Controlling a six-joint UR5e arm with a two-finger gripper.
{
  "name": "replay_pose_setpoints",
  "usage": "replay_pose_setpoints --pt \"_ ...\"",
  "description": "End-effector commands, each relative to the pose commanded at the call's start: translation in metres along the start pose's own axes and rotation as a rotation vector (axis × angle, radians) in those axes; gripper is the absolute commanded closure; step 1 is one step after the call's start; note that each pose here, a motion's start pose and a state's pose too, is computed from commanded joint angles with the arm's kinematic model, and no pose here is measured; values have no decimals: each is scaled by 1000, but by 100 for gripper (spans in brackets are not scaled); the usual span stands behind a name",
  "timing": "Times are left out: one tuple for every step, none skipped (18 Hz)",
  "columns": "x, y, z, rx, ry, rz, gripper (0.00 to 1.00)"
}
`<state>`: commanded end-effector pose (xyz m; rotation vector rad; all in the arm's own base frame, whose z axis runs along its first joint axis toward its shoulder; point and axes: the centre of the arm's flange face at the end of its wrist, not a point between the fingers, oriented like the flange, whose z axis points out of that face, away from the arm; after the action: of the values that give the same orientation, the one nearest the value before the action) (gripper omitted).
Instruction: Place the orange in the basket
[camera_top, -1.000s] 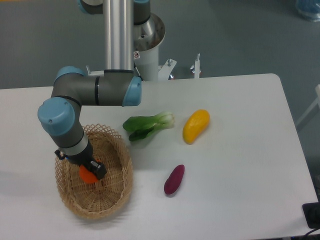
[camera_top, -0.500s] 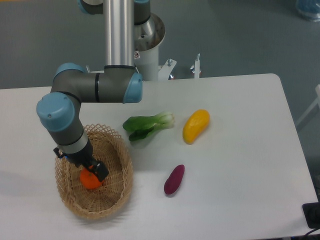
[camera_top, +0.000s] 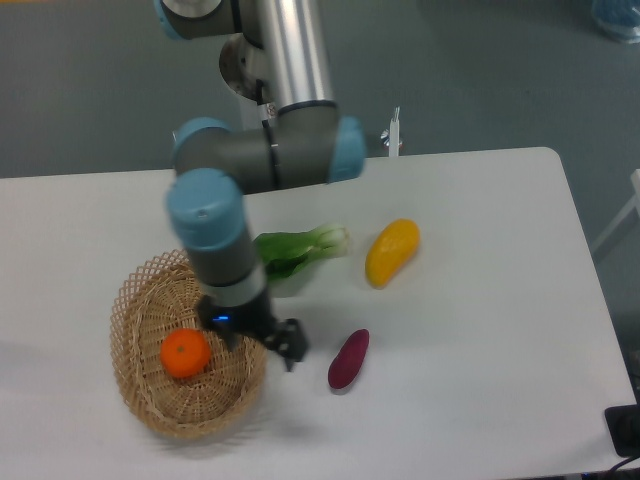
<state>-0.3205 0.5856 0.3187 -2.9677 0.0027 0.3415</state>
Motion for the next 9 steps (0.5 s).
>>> replay_pose_setpoints --pt "-12 7 2 -3 1 10 0" --pt "-21 14 7 -6 11 16 0" --pt "-30 21 10 -6 19 22 0" --pt "-37 29 14 -14 32 35 0" --pt "-38 34 17 -26 52 55 0" --pt "-37 35 18 -32 61 70 0" --pt "-35 37 20 -37 69 71 0" --pt "-33 37 22 -37 72 72 0" --pt "-33 37 22 -37 72 72 0"
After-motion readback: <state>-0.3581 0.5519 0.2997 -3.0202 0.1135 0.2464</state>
